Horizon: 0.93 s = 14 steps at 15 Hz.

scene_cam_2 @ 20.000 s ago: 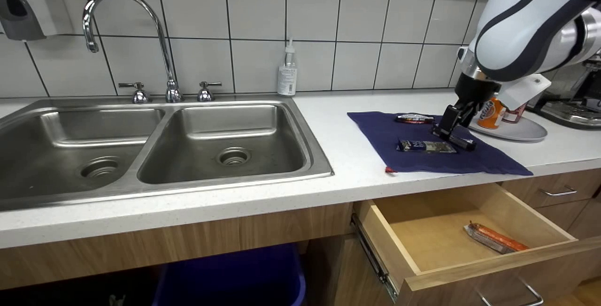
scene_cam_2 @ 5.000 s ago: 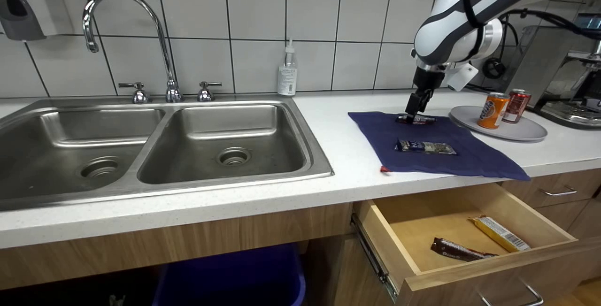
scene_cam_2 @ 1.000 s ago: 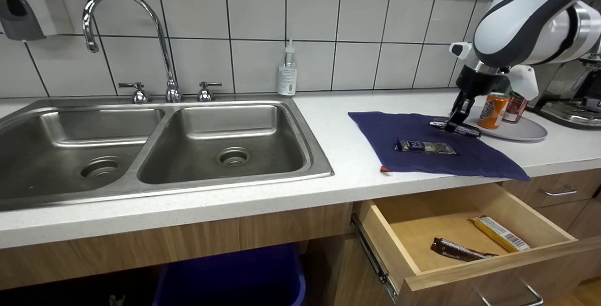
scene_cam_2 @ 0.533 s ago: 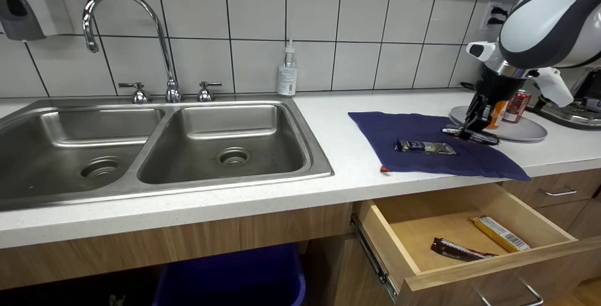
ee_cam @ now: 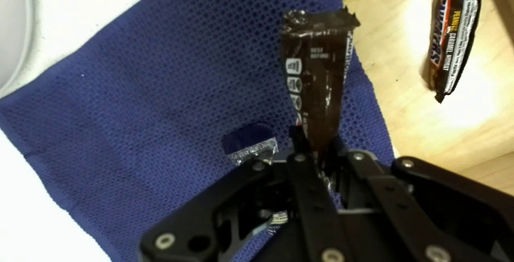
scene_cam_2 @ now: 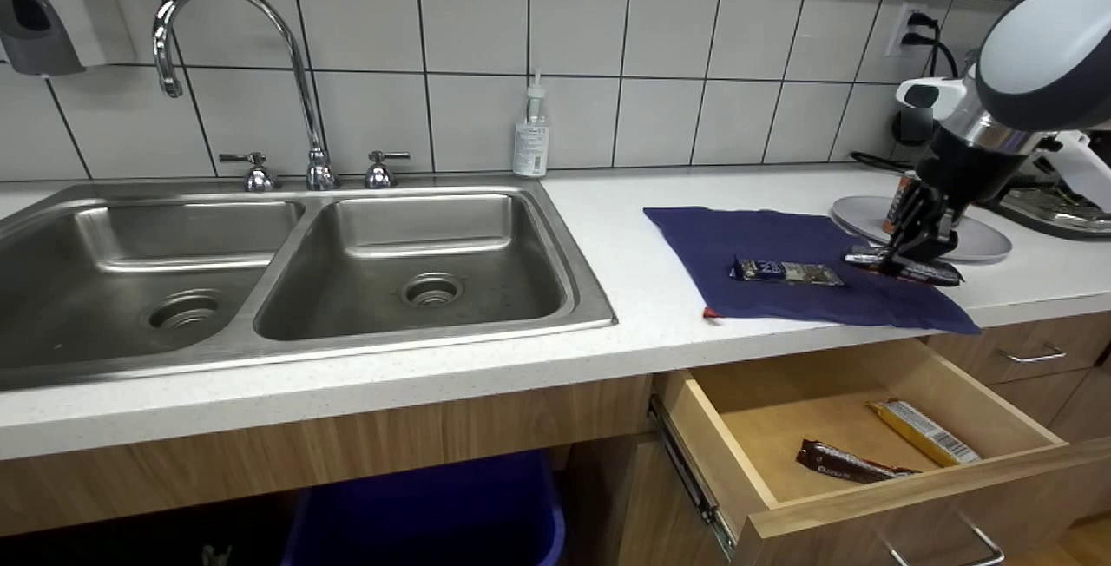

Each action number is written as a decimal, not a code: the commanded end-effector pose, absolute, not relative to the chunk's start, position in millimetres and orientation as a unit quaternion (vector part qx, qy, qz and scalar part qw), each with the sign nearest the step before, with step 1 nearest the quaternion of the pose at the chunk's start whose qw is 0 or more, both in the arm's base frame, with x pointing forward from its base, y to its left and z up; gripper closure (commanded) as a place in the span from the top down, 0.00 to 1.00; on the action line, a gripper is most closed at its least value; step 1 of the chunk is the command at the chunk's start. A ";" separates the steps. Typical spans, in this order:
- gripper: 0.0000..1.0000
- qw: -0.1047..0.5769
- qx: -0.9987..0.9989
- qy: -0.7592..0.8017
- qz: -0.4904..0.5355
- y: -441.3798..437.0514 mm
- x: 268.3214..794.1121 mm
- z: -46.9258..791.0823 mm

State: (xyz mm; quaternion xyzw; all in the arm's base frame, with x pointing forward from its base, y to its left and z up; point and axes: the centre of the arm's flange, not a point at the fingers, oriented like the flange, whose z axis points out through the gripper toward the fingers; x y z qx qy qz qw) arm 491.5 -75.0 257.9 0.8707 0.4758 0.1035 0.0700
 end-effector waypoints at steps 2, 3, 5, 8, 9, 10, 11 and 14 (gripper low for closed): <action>0.04 0.073 0.861 0.490 0.117 -64.9 453.5 272.5; 0.04 0.073 0.861 0.490 0.117 -61.8 448.1 272.2; 0.04 0.070 0.861 0.491 0.113 -53.8 435.8 270.7; 0.04 0.068 0.858 0.499 0.105 -44.7 417.0 266.5; 0.04 0.067 0.857 0.501 0.103 -42.4 411.8 265.0; 0.04 0.067 0.855 0.504 0.100 -39.6 406.5 263.1; 0.04 0.066 0.854 0.506 0.096 -37.6 401.9 260.1; 0.04 0.065 0.851 0.514 0.090 -33.3 390.7 250.7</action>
